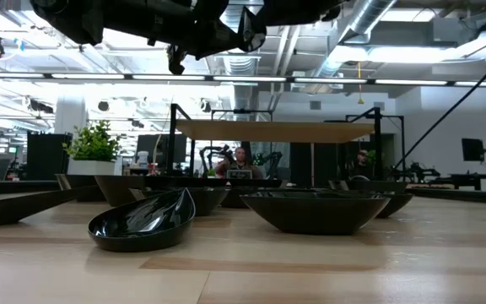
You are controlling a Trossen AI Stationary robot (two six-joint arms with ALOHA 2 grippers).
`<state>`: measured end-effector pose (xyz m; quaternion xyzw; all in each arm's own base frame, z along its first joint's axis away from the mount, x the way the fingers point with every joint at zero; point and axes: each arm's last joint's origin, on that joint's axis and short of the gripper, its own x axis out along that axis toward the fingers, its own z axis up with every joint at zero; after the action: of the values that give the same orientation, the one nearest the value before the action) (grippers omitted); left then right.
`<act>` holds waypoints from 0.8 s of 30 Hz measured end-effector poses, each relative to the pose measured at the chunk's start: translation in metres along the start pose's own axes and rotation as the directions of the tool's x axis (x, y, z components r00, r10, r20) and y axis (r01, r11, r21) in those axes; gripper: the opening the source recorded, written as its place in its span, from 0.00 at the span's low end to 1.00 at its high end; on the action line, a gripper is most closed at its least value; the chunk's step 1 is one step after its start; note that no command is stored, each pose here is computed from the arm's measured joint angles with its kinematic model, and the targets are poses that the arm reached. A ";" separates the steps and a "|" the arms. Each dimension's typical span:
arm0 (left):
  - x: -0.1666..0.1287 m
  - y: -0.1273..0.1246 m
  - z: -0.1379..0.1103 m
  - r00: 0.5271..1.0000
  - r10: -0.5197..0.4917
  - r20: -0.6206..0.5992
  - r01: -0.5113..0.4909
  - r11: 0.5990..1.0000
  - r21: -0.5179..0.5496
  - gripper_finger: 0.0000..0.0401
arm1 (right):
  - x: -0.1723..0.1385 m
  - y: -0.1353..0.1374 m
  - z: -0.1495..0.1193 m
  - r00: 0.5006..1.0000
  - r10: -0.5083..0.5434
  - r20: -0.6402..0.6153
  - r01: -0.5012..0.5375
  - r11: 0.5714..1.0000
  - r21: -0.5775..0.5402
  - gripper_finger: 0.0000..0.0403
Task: Pick & Place Mini shaped plates
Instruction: Stack the black drop shaped plate on top of the black drop shaped plate on the shelf
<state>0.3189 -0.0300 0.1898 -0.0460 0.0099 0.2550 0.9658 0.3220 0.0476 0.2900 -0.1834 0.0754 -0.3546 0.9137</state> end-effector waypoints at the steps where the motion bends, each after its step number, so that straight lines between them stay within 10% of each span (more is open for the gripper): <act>1: 0.000 0.000 0.000 1.000 0.000 0.000 0.000 1.000 0.000 0.03 | 0.000 0.000 0.000 1.000 0.000 0.000 0.000 1.000 -0.001 0.40; 24: 0.000 -0.001 0.001 1.000 -0.023 0.010 0.023 0.999 -0.032 0.04 | 0.000 0.001 0.000 0.999 0.039 0.016 -0.039 0.999 0.021 0.19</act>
<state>0.3193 -0.0306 0.1912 -0.0604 0.0004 0.2443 0.9678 0.3228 0.0484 0.2901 -0.1752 0.0680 -0.3360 0.9229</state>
